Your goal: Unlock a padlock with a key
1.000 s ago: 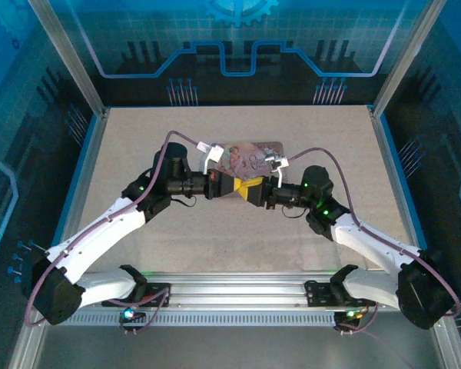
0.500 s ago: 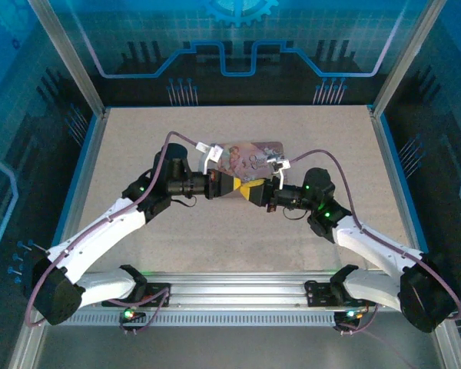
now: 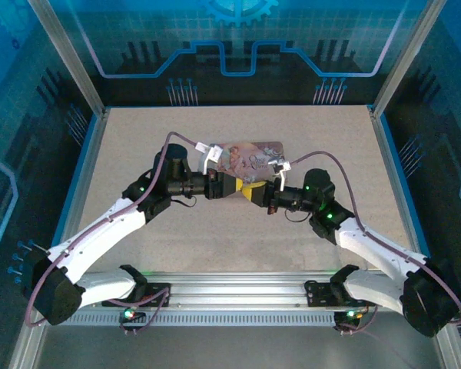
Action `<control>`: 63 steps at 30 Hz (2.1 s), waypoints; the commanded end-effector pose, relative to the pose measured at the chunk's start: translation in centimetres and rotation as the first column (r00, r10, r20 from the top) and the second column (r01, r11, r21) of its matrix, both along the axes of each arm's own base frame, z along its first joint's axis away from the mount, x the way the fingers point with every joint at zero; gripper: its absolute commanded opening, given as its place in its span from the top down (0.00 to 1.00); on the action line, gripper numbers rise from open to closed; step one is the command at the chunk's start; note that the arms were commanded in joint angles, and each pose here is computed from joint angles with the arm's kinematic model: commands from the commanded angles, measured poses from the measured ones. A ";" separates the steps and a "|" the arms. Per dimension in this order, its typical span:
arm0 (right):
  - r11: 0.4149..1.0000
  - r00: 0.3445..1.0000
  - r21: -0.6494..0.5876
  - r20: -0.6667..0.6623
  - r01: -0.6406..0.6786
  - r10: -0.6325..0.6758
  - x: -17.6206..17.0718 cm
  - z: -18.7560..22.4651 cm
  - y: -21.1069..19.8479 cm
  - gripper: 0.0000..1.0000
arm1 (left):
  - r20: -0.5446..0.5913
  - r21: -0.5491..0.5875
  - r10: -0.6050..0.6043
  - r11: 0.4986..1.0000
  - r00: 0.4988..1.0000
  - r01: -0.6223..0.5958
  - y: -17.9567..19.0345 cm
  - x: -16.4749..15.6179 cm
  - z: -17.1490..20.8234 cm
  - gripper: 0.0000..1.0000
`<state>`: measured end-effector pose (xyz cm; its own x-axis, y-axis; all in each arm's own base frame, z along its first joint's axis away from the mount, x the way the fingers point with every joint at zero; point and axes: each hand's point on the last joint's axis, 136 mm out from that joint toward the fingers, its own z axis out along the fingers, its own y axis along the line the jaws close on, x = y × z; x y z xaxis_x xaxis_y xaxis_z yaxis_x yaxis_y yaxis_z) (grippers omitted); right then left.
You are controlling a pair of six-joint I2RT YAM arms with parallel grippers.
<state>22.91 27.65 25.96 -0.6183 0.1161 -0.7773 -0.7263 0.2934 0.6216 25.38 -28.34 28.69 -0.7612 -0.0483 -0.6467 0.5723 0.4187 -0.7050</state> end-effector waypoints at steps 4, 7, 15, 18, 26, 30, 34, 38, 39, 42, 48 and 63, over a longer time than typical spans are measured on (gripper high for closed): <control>0.984 0.993 -0.146 -0.049 0.097 -0.105 0.8 -3.0 -2.2 0.97 | 0.037 0.053 0.094 0.994 0.995 -0.095 1.2 2.2 0.0 0.32; 0.964 0.981 -0.219 -0.090 0.151 -0.174 1.2 -5.0 -3.9 0.97 | 0.043 0.139 0.133 0.981 0.990 -0.137 1.4 3.7 -1.1 0.25; 0.896 0.907 -0.361 -0.228 0.258 -0.354 1.3 -11.5 -8.4 0.96 | 0.048 0.317 0.132 0.938 0.990 -0.140 -0.7 7.7 -4.5 0.23; 0.876 0.870 -0.391 -0.279 0.283 -0.406 1.1 -13.8 -9.9 0.96 | 0.031 0.361 0.101 0.927 0.994 -0.106 -2.7 8.8 -6.1 0.23; 0.842 0.810 -0.433 -0.335 0.321 -0.481 -0.1 -16.7 -12.6 0.96 | 0.016 0.458 0.068 0.886 0.998 -0.068 -7.3 12.1 -9.5 0.23; 0.842 0.787 -0.418 -0.363 0.341 -0.499 -0.5 -16.9 -13.5 0.96 | -0.005 0.490 0.052 0.871 0.999 -0.043 -9.1 13.3 -11.4 0.23; 0.834 0.775 -0.433 -0.372 0.342 -0.510 -1.1 -17.1 -14.2 0.96 | -0.026 0.493 0.041 0.870 0.999 -0.023 -10.8 14.3 -12.5 0.23; 0.835 0.762 -0.432 -0.392 0.342 -0.515 -1.4 -17.5 -14.5 0.96 | -0.039 0.517 0.013 0.856 0.999 0.009 -12.3 14.6 -13.5 0.23; 0.835 0.759 -0.431 -0.397 0.342 -0.516 -1.5 -17.6 -14.6 0.96 | -0.043 0.529 0.008 0.848 0.999 0.016 -12.5 14.7 -14.0 0.23; 0.836 0.755 -0.431 -0.404 0.340 -0.516 -1.6 -17.8 -14.7 0.96 | -0.048 0.551 0.002 0.834 0.999 0.025 -13.0 14.8 -14.7 0.23; 0.832 0.750 -0.435 -0.407 0.343 -0.522 -1.8 -18.0 -14.9 0.96 | -0.061 0.577 -0.011 0.815 0.998 0.044 -13.4 14.4 -16.1 0.23; 0.824 0.736 -0.449 -0.415 0.346 -0.535 -2.3 -18.1 -15.5 0.96 | -0.079 0.617 -0.045 0.782 0.996 0.084 -13.4 10.3 -17.1 0.22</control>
